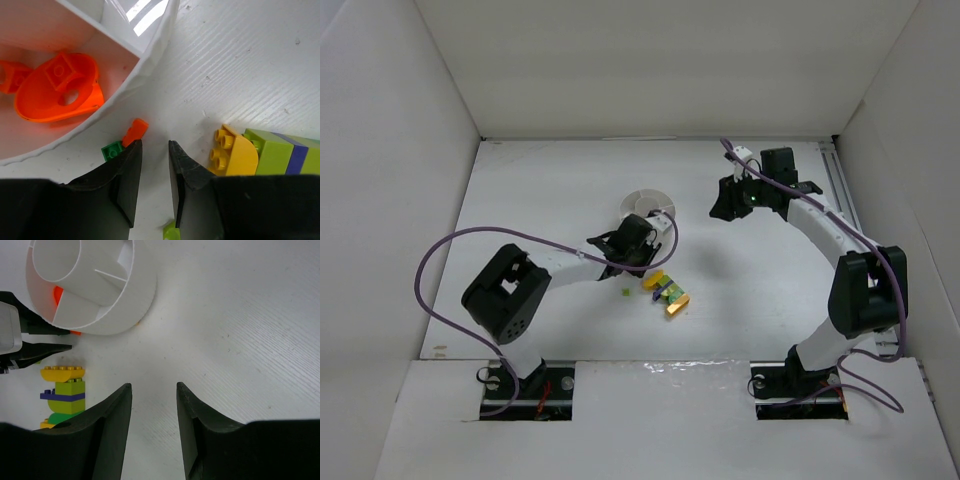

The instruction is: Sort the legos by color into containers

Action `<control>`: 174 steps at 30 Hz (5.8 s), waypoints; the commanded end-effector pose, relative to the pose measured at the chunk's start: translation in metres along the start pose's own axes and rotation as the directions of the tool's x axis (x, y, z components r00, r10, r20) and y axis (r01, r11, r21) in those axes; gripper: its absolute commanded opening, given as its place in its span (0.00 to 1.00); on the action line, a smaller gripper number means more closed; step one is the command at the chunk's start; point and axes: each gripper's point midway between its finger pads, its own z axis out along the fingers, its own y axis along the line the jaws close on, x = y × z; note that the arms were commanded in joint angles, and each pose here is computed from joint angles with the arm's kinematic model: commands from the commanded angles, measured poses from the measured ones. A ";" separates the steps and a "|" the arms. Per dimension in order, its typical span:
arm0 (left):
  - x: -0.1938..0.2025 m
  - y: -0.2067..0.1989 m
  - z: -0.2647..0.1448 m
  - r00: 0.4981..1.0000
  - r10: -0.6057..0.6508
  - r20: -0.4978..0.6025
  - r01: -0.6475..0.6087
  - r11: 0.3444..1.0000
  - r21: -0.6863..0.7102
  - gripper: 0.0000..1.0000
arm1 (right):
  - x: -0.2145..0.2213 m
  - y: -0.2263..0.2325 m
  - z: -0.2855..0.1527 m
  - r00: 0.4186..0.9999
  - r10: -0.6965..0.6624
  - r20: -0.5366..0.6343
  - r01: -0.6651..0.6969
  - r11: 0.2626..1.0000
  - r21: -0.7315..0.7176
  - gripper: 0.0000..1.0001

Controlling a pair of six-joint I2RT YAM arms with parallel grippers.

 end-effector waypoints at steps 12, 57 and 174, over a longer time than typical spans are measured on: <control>-0.027 0.017 -0.008 0.997 -0.018 0.072 0.021 0.999 -0.041 0.30 | -0.015 0.003 0.000 0.999 -0.035 0.023 0.036 0.999 -0.009 0.47; -0.008 0.017 0.010 1.000 -0.011 -0.029 0.011 1.000 0.012 0.32 | -0.016 0.001 0.004 0.999 -0.034 0.010 0.034 0.999 -0.020 0.47; -0.039 0.125 -0.189 0.873 -0.208 0.441 0.307 0.937 -0.166 0.76 | 0.075 0.196 0.047 0.932 -0.286 -0.224 0.239 0.947 -0.215 0.48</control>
